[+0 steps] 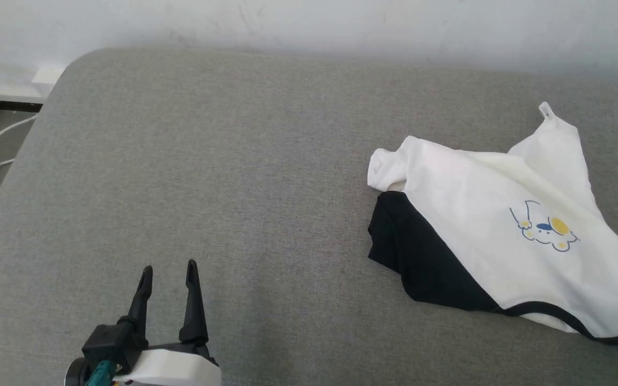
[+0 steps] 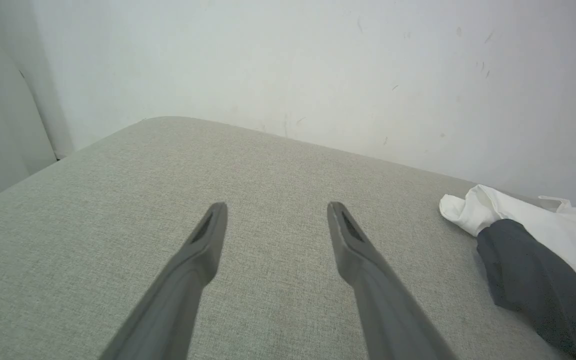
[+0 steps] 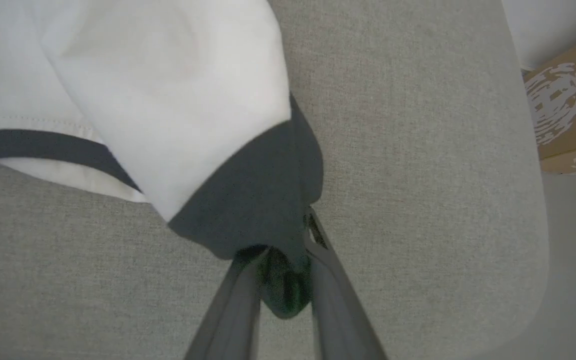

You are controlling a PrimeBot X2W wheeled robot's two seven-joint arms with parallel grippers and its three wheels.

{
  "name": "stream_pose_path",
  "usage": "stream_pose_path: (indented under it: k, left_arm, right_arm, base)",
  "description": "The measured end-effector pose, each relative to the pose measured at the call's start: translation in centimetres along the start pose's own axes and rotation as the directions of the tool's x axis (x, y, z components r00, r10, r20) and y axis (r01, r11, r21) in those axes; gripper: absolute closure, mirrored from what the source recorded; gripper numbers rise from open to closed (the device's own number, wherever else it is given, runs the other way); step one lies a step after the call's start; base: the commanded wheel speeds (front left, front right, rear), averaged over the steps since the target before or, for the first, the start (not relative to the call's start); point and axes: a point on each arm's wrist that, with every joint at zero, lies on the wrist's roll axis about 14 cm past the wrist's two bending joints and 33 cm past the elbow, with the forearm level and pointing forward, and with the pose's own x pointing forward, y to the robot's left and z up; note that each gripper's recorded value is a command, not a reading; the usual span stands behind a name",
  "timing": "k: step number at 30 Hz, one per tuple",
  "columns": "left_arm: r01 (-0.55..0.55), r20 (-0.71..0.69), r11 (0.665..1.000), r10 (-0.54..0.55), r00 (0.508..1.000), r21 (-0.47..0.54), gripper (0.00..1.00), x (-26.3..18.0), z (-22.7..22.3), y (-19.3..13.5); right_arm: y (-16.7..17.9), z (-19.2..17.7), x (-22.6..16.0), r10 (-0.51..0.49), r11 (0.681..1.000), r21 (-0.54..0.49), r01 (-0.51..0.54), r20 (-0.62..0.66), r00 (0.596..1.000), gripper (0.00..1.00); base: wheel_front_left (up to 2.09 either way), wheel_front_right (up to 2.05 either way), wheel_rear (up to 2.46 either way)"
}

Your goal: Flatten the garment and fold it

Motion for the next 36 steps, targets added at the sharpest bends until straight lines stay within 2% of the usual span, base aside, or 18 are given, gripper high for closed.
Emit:
stream_pose_path:
  k: [1,5,9,17,22,25,29,36]
  left_arm:
    - [0.003,-0.003,1.000,-0.003,1.000,0.000,0.00,0.0,-0.1,0.0]
    - [0.014,-0.001,1.000,-0.014,1.000,0.007,0.00,0.2,-0.1,-0.3]
    - [0.030,0.006,1.000,-0.030,1.000,0.004,0.00,0.2,0.1,-0.8]
    - [0.075,0.016,0.997,-0.075,0.997,-0.005,0.00,0.1,0.4,-2.1]
    - [0.124,0.059,0.992,-0.122,0.991,-0.017,0.00,0.6,1.7,-3.5]
    - [0.144,0.073,0.989,-0.142,0.987,-0.024,0.00,0.6,2.1,-4.2]
    - [0.156,0.049,0.987,-0.155,0.987,-0.028,0.00,-0.3,1.4,-4.5]
    - [0.161,0.027,0.987,-0.161,0.987,-0.020,0.00,-1.1,0.8,-4.6]
  right_arm:
    - [0.4,0.0,0.1,0.003,1.000,0.006,-0.003,0.013,1.000,0.00]
    - [1.8,1.9,0.1,0.024,0.998,0.054,-0.031,0.125,0.992,0.00]
    - [1.6,5.2,-1.2,-0.001,0.995,0.097,-0.027,0.276,0.961,0.00]
    - [2.1,9.6,-5.1,-0.066,0.984,0.175,-0.033,0.530,0.845,0.00]
    - [4.0,9.3,-6.0,-0.067,0.971,0.223,-0.087,0.602,0.796,0.00]
    - [4.5,8.0,-5.9,-0.070,0.970,0.226,-0.090,0.615,0.786,0.00]
    - [5.1,5.8,-5.7,-0.084,0.951,0.281,-0.130,0.638,0.765,0.00]
    - [6.2,3.4,-5.3,-0.077,0.932,0.323,-0.165,0.621,0.780,0.00]
  base:
    - [0.00,0.00,0.00]
    - [0.00,0.00,0.00]
    - [0.00,0.00,0.00]
    - [0.00,0.00,0.00]
    - [0.00,0.00,0.00]
    - [0.00,0.00,0.00]
    - [0.00,0.00,0.00]
    - [0.00,0.00,0.00]
